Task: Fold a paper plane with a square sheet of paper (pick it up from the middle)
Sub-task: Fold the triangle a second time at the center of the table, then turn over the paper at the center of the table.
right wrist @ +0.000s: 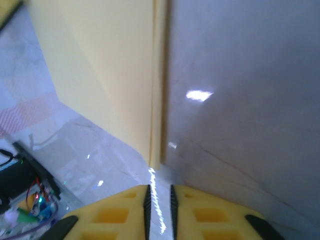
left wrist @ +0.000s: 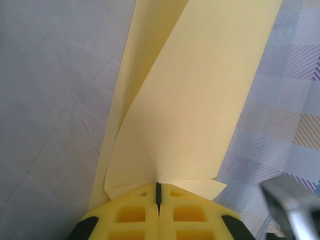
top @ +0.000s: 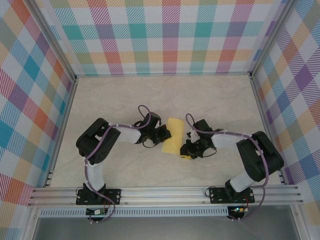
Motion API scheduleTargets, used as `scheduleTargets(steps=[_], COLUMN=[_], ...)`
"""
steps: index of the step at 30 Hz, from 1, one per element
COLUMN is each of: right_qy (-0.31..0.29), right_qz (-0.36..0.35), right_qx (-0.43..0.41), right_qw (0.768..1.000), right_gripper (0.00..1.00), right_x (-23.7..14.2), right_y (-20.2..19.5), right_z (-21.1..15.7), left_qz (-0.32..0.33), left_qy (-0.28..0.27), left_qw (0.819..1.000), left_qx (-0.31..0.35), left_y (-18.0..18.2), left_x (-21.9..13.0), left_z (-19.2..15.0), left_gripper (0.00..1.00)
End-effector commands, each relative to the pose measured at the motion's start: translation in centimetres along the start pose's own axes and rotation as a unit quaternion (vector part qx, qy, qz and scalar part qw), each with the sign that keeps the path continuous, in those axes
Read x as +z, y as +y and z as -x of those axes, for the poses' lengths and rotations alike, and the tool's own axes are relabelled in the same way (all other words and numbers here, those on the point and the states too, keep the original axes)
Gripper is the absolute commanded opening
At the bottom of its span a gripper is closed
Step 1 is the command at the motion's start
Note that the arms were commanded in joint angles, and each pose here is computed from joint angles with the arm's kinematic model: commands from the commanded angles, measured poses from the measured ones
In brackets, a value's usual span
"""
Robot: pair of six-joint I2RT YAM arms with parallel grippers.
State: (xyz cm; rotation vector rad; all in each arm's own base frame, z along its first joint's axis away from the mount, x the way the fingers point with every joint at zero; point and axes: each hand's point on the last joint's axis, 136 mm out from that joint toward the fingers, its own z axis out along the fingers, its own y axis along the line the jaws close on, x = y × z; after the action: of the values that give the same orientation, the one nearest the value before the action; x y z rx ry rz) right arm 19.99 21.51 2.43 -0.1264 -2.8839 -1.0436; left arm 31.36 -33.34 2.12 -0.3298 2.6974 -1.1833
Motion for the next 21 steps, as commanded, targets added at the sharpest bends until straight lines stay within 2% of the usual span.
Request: scheduleTargets(steps=[1, 5, 9, 21], right_qy=[-0.060, -0.089, -0.081, -0.036], right_qz=[-0.013, 0.003, 0.039, 0.086], right_qx=[0.012, 0.040, 0.047, 0.045], right_qw=[0.998, 0.995, 0.995, 0.995], right_gripper=[0.28, 0.35, 0.40, 0.42], right_x=[-2.9, -3.9, -3.3, -1.0], right_y=[0.5, 1.0, 2.4, 3.5], right_z=[2.7, 5.1, 6.4, 7.1], left_qz=[0.060, 0.060, 0.057, 0.051], left_qy=[0.009, 0.007, 0.003, 0.007], left_qw=[0.998, 0.998, 0.998, 0.999], left_qx=[-0.018, -0.015, -0.014, -0.010], left_y=[3.2, 2.8, 2.6, 1.9], left_x=[-0.5, -1.0, -1.2, -0.8], left_z=[-1.3, -1.3, -1.2, -0.9], left_gripper=[0.01, 0.01, 0.01, 0.02])
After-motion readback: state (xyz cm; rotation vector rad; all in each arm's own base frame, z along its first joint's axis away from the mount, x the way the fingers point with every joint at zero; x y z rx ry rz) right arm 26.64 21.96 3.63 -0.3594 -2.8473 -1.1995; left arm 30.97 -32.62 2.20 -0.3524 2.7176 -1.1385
